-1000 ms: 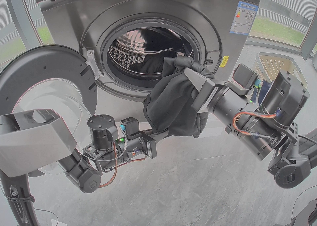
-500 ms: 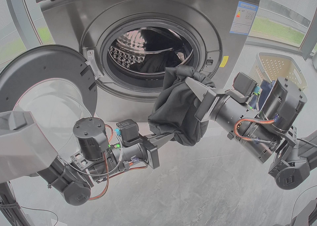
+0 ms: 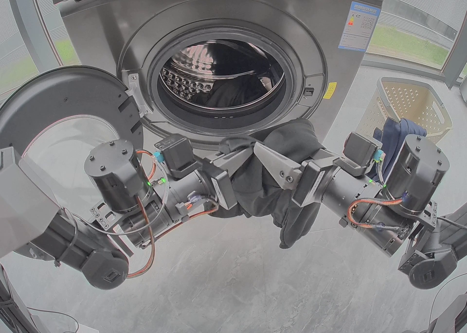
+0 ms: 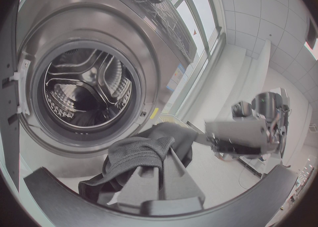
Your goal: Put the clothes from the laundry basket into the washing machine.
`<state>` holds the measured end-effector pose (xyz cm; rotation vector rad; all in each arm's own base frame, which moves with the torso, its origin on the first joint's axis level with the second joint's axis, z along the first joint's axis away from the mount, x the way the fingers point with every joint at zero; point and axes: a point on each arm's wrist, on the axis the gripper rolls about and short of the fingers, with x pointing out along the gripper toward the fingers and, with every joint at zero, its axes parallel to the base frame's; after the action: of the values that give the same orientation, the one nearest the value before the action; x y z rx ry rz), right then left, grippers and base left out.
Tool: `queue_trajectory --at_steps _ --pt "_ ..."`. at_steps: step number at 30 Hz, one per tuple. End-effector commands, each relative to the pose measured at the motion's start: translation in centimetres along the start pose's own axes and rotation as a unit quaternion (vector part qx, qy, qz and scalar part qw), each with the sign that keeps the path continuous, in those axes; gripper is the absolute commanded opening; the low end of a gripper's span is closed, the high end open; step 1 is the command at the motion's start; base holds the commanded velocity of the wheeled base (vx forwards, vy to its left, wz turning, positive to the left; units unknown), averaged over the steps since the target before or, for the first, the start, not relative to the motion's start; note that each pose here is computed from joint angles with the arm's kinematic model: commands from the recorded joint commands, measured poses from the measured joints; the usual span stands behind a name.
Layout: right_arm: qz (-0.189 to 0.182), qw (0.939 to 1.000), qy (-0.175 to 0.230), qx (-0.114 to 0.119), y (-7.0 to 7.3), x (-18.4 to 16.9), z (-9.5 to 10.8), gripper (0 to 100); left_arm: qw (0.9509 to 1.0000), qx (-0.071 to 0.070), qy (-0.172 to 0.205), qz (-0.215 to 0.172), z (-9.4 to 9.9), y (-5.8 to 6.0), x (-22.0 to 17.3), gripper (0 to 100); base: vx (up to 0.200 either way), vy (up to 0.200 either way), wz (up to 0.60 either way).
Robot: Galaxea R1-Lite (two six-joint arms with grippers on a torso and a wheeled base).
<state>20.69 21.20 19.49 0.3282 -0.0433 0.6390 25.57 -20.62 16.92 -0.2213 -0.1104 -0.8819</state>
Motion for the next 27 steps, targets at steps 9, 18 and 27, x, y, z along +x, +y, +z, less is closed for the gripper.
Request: queue_trajectory --at_steps 9,18,27 --pt "-0.012 0.9988 0.045 -0.016 -1.0 -2.2 -1.7 100 0.9972 0.008 -0.055 0.051 1.7 1.6 2.2 0 0.000 0.000 0.00" --pt "0.010 0.9915 0.122 -0.043 -2.0 -3.1 -5.1 100 0.9958 0.010 -0.068 0.060 2.5 1.9 2.2 0 0.000 0.000 0.00" --pt "-0.008 0.9964 0.060 -0.059 -3.5 2.1 -5.6 100 0.9963 0.008 -0.065 0.055 2.4 1.4 2.0 0 0.000 0.000 0.00"
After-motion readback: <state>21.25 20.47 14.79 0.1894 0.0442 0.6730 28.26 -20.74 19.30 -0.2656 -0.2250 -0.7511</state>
